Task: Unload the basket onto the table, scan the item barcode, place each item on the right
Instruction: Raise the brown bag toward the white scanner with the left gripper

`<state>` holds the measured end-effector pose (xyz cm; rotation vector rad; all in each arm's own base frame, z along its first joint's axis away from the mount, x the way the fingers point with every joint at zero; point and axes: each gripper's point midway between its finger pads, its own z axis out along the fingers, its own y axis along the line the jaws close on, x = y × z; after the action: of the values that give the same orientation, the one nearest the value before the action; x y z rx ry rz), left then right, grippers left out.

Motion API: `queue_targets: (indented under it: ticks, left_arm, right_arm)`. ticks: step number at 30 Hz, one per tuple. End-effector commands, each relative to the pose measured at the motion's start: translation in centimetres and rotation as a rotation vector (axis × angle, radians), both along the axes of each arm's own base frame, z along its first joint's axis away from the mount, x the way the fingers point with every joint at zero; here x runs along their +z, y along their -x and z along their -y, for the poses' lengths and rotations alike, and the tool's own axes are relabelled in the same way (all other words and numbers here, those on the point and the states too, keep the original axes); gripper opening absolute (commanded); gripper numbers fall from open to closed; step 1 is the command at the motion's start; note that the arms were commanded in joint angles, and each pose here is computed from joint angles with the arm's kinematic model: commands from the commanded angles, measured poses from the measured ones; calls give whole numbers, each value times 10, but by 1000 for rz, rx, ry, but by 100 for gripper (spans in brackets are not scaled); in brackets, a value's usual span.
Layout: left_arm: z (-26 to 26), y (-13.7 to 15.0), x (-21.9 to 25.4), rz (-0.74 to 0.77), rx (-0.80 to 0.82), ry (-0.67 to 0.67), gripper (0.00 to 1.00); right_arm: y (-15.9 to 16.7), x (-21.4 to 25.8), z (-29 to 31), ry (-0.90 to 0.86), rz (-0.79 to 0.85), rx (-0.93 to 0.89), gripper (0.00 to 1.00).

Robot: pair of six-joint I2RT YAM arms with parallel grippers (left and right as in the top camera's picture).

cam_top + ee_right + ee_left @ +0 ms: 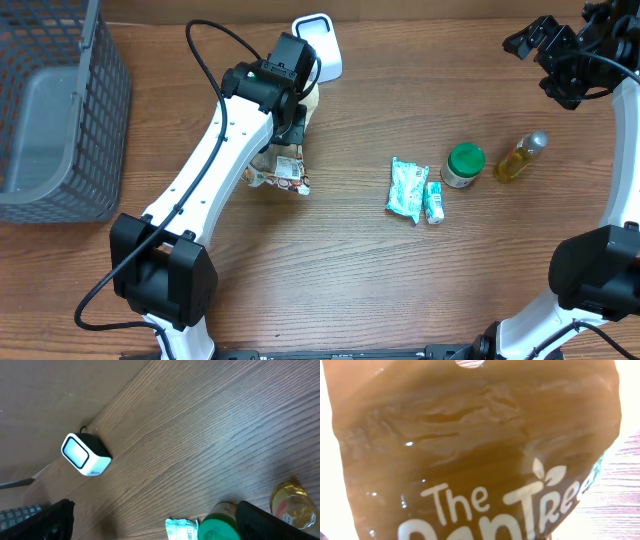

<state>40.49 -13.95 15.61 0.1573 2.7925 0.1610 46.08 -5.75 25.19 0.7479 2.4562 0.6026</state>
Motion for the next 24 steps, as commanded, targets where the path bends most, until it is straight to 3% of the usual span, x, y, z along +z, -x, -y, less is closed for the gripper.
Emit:
queue_targets:
  ticks: [1, 6, 11, 19, 24]
  left_arm:
    - [3, -3, 16, 34, -23, 23, 4]
    - [5, -7, 22, 54, -24, 33, 4]
    - [7, -16, 57, 119, -46, 50, 4]
    - [22, -50, 172, 422, -169, 144, 4]
    - [32, -67, 199, 549, -262, 122, 4]
  right_arm:
    - [0, 14, 2, 19, 36, 1, 100]
    - [0, 14, 2, 19, 36, 1, 100]
    - [0, 14, 2, 19, 36, 1, 100]
    - [0, 14, 2, 19, 36, 1, 100]
    - [0, 14, 2, 19, 36, 1, 100]
